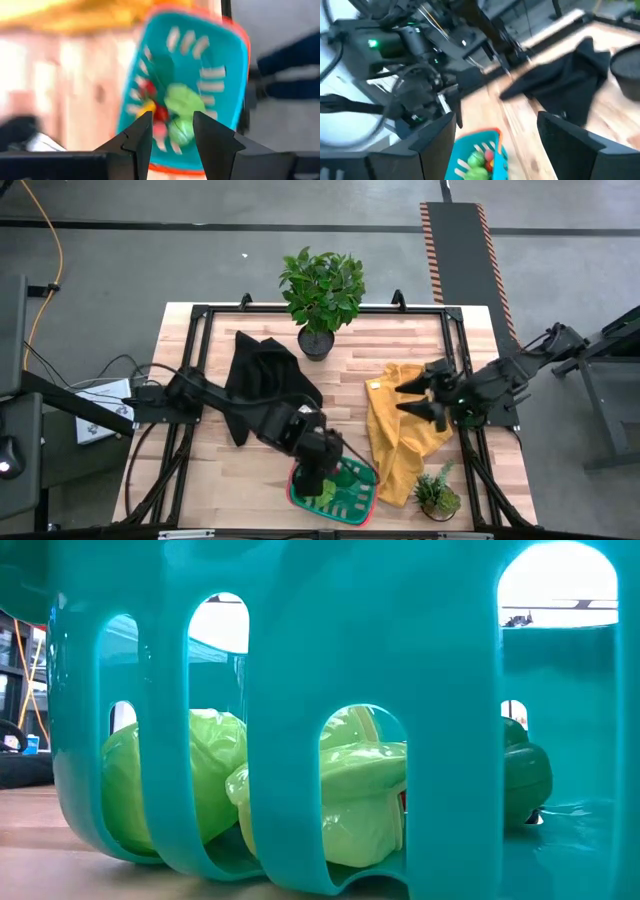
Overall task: Pick and placing Produce into tupperware
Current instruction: Put the black cherry into the blue bin
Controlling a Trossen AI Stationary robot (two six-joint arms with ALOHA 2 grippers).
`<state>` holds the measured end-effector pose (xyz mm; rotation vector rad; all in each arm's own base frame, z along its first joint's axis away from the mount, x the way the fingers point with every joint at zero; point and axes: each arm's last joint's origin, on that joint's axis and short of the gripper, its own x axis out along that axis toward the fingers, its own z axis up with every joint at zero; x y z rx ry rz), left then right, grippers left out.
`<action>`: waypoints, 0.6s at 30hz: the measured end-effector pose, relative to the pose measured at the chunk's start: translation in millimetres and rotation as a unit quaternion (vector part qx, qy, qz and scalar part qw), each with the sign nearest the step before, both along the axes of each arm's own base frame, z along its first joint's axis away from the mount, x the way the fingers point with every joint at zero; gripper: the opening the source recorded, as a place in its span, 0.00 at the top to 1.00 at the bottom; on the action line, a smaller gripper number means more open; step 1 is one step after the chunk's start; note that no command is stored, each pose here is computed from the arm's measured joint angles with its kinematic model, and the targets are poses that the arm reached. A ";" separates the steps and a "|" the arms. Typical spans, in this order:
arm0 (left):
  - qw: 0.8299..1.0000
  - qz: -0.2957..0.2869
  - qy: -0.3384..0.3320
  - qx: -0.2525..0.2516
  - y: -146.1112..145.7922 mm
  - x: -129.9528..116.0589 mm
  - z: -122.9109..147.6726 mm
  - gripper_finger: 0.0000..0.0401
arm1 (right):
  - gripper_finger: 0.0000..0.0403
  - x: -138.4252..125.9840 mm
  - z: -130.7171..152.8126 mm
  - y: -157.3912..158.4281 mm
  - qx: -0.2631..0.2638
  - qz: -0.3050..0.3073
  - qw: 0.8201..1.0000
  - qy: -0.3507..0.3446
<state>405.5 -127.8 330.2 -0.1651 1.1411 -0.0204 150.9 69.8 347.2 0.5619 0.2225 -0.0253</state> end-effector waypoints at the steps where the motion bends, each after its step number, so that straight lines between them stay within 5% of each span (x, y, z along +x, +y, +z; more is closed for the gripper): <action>1: 1.000 0.009 -0.018 0.013 1.4 -0.6 9.6 0.68 | 0.33 -5.0 3.3 -2.8 0.001 0.001 1.000 -0.010; 7: 0.987 0.087 -0.090 0.099 14.0 -16.2 58.8 0.68 | 0.33 -34.0 23.9 -19.3 0.001 0.001 0.996 -0.090; 18: 0.941 0.259 -0.117 0.184 36.1 -73.1 96.1 0.68 | 0.33 -60.8 34.4 -39.5 -0.043 -0.088 0.986 -0.136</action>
